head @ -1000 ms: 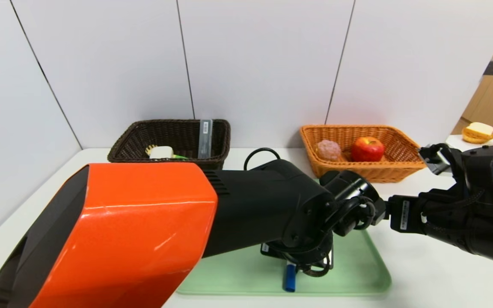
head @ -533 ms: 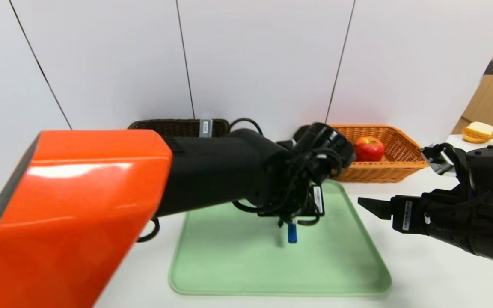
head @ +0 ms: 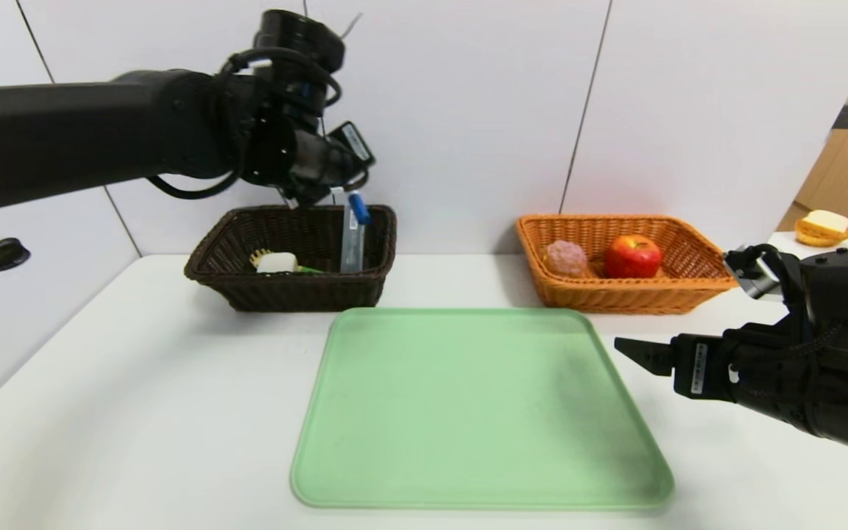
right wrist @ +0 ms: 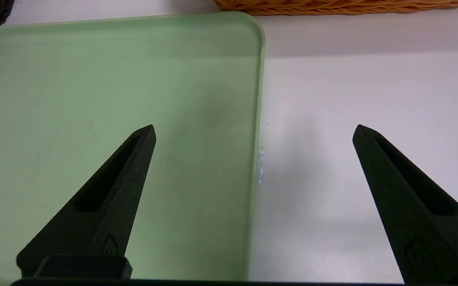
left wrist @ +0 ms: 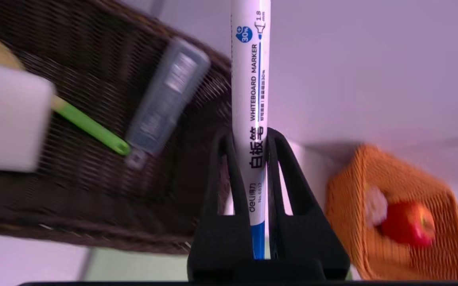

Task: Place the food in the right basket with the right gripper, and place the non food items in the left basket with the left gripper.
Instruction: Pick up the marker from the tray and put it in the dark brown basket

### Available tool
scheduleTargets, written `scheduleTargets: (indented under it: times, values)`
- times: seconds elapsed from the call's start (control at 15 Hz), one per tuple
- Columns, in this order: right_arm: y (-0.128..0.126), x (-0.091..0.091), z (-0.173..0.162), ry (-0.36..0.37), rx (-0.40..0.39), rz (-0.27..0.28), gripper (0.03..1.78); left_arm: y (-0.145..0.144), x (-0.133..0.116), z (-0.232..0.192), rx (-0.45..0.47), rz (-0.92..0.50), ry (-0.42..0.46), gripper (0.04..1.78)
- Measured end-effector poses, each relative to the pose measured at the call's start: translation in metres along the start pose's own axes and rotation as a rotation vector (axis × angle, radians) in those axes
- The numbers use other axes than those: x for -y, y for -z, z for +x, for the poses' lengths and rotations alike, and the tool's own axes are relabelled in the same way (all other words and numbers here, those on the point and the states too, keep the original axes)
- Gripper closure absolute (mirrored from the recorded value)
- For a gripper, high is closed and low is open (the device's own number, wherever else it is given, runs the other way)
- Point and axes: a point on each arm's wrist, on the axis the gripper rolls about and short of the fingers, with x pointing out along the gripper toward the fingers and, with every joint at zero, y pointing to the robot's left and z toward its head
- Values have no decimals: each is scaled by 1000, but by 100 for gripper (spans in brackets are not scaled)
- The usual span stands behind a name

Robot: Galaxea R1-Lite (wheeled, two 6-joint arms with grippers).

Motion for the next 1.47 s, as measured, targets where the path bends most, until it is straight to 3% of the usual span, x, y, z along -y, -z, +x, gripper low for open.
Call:
scheduleTargets:
  times: [0.27,0.47,0.67,0.87,1.0,1.2,1.47]
  values:
    - [0,0,2,2,-5,-1,10,-38,-56,26,72,-50,-160,165]
    - [-1,-1,3,2,-2,7,10,-40,-90,57,65,-56,-264,165]
    - [-4,-1,3,2,6,9,10,-32,-109,81,39,-50,-318,162]
    - [-5,-1,4,2,8,4,10,-27,-117,92,25,-51,-341,112]
    - [-5,-1,3,2,9,1,10,-26,-117,93,23,-48,-342,88]
    - [-8,-2,2,-1,23,2,10,-31,-114,86,36,-46,-330,64]
    - [-29,-7,-7,-28,106,-10,10,-55,-90,28,53,82,-223,43]
